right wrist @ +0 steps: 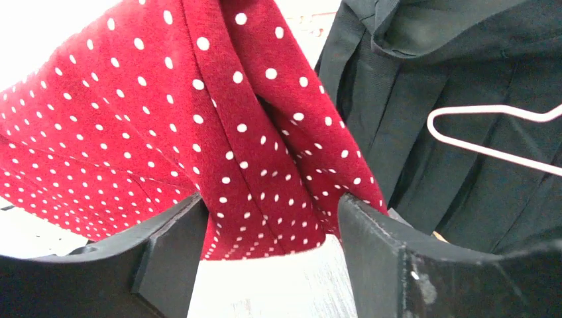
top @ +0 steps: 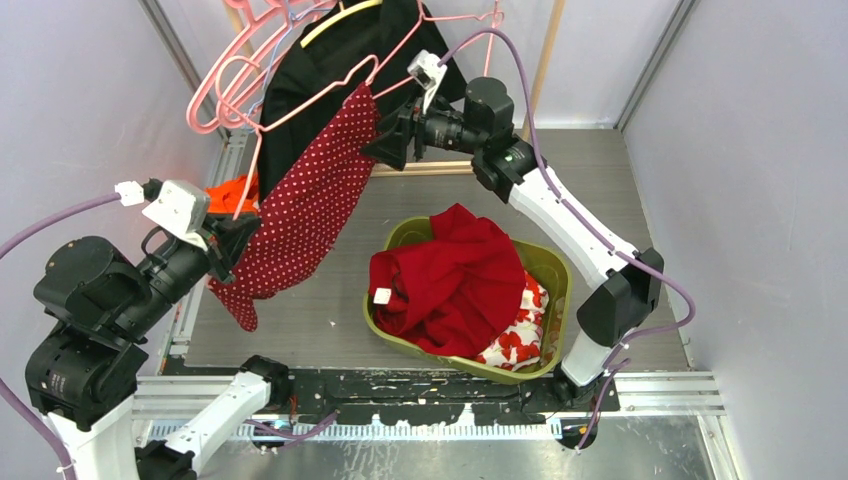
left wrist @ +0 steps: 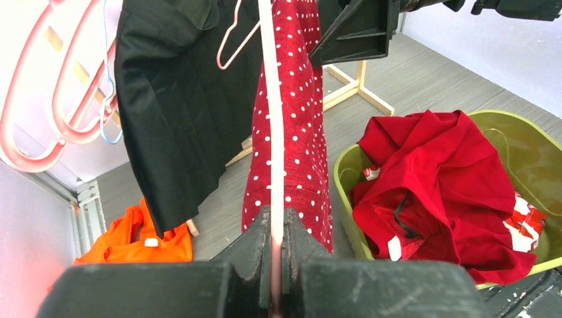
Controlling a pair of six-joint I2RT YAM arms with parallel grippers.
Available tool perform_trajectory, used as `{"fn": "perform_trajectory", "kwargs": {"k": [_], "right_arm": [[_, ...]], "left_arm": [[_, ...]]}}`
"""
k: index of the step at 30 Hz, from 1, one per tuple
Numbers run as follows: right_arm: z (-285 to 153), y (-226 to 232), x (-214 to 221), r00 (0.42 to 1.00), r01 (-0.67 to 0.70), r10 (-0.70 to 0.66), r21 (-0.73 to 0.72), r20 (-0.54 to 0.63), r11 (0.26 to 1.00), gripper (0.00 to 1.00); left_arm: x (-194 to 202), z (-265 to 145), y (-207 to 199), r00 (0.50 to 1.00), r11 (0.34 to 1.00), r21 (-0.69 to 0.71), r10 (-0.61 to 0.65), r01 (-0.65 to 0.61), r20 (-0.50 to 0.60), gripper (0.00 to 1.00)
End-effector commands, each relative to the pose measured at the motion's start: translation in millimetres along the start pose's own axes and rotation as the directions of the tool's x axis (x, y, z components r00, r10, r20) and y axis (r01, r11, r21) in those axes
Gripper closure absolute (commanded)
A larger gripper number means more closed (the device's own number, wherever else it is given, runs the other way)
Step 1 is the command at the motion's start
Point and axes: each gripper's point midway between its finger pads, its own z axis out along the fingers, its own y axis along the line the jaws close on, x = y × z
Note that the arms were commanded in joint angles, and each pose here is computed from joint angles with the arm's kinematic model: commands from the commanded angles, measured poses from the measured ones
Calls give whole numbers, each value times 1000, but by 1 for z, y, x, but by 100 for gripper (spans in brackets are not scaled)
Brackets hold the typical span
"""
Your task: Remove the skirt from the hanger
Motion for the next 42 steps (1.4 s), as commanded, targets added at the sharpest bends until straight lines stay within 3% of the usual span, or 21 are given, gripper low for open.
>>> {"fn": "perform_trajectory", "kwargs": {"k": [1,4,6,13,17,20,30,31,32,33,38,42], "right_arm": [[-7,24,-37,997,5,2,-83,83,997,29],[-8,28,-34,998,-22,28,-101,64,995,44],[-8,32,-31,998,-44,50,-121,49,992,47],[-9,29,-30,996,-60,65,-97,53,993,22],[-8,34,-37,996,-56,64,-120,69,991,20],[-5,38,-37,994,-70,80,-144,68,987,26],[10,54,-26,989,-138,149,-232,27,963,60],[10,56,-26,988,-142,151,-238,23,961,68],[10,55,-25,987,-147,156,-235,21,961,87],[10,55,-25,987,-151,160,-227,23,962,98],[-3,59,-27,993,-114,116,-187,1,976,99],[-24,74,-35,996,-91,86,-174,-37,981,99]], "left_arm": [[-33,-4,4,992,999,-19,43,-41,117,100],[-31,-1,4,993,999,-13,42,-41,111,100],[-30,1,4,993,999,-10,41,-40,107,100],[-25,4,4,995,999,-9,40,-39,92,100],[-25,6,4,995,999,-9,39,-38,90,100],[-25,6,4,995,999,-8,39,-39,92,100],[-24,8,6,995,999,-13,42,-41,89,100],[-24,8,6,995,999,-15,42,-41,88,100],[-23,8,6,995,999,-18,42,-41,86,100],[-23,8,7,995,999,-22,43,-41,86,100],[-21,9,9,996,999,-33,44,-42,83,100],[-14,16,31,999,989,-147,28,-22,41,100]]}}
